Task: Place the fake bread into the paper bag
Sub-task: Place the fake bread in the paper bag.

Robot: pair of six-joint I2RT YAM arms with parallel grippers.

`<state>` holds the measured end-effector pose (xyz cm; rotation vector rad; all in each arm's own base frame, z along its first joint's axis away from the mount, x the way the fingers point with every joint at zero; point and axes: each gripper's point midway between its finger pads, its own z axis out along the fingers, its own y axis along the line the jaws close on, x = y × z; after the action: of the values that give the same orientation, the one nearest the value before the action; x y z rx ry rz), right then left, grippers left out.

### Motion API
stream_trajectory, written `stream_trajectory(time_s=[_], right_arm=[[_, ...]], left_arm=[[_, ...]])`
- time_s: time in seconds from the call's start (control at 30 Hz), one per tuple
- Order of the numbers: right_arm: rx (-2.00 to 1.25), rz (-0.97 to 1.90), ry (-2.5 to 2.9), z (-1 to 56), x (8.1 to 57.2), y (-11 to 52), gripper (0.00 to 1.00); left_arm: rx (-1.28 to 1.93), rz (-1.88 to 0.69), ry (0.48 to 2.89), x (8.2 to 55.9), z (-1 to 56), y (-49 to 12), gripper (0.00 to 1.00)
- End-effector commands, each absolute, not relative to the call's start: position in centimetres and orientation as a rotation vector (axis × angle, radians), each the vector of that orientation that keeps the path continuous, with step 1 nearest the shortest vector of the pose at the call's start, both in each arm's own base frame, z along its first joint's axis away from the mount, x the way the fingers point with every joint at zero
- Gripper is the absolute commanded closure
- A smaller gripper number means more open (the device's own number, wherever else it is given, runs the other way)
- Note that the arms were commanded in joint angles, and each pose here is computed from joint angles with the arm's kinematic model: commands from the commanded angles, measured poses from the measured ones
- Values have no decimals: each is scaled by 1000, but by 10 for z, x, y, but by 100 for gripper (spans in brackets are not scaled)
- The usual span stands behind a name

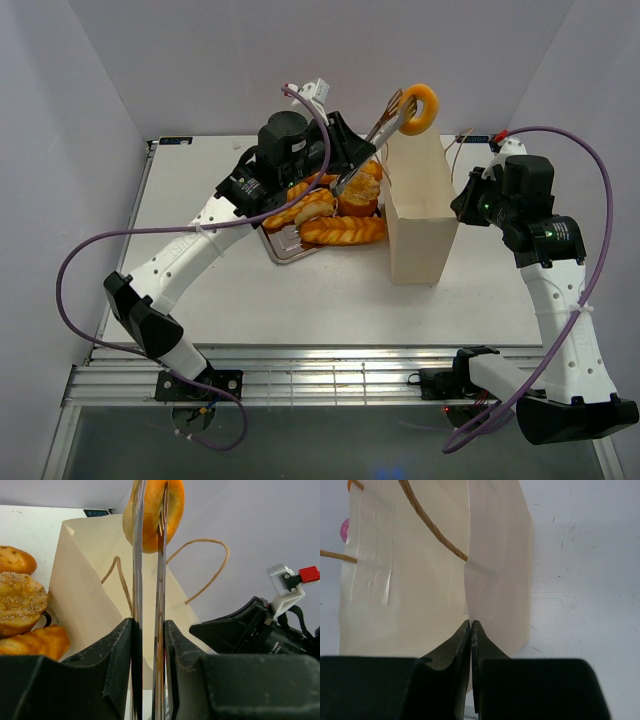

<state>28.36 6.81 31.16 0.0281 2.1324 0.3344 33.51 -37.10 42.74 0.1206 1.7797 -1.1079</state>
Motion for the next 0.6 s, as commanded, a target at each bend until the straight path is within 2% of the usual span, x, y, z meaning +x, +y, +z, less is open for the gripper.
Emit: stream_trajectory(time_s=[0.0,0.13,0.57], right_arm=[[21,337,2085,325,284,68,92],[20,334,2082,326,284,68,92],[18,327,2083,326,282,66,92]], left_arm=[[117,-1089,1769,336,428,-370,64],[111,-1076,1800,340,417,-372,56],[109,-1065,1829,344,403,-377,42]])
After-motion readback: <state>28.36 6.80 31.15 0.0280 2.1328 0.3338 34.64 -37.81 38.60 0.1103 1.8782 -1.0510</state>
